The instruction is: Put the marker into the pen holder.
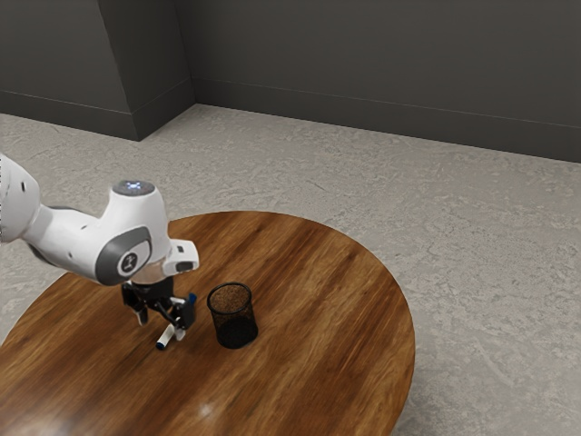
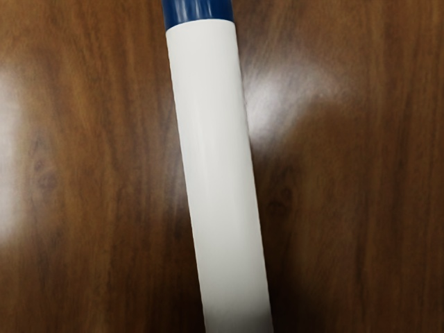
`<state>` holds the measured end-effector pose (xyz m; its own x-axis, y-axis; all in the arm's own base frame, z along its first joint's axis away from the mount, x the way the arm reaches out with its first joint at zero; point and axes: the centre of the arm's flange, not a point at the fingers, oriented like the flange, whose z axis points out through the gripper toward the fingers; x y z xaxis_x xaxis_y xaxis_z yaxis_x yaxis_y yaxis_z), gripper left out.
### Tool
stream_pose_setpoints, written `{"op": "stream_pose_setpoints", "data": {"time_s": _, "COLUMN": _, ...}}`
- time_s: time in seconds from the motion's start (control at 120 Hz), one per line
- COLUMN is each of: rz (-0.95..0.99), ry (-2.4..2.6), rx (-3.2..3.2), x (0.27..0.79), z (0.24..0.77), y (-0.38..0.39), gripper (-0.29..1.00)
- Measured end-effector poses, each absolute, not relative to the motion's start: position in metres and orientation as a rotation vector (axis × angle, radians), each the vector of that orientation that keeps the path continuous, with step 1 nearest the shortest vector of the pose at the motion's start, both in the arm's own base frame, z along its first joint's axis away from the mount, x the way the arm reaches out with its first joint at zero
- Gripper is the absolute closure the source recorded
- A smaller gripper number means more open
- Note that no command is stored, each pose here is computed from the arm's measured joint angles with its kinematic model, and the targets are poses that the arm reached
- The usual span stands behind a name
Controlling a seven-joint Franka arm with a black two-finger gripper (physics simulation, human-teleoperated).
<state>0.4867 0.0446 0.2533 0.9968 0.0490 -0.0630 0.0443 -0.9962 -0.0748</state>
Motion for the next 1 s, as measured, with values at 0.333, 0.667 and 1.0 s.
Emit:
{"op": "stream_pose_setpoints", "data": {"time_s": 0.333, "rz": 0.111, "ry": -0.070, "rx": -3.062, "x": 0.4923, "z": 0.2473, "y": 0.0435, "gripper": 0.22}}
{"op": "stream_pose_setpoints", "data": {"time_s": 0.667, "rz": 0.110, "ry": -0.071, "rx": -3.063, "x": 0.4924, "z": 0.2467, "y": 0.0427, "gripper": 0.56}}
{"op": "stream_pose_setpoints", "data": {"time_s": 1.0, "rz": 0.101, "ry": -0.062, "rx": -3.064, "x": 0.4932, "z": 0.2498, "y": 0.0389, "gripper": 0.66}}
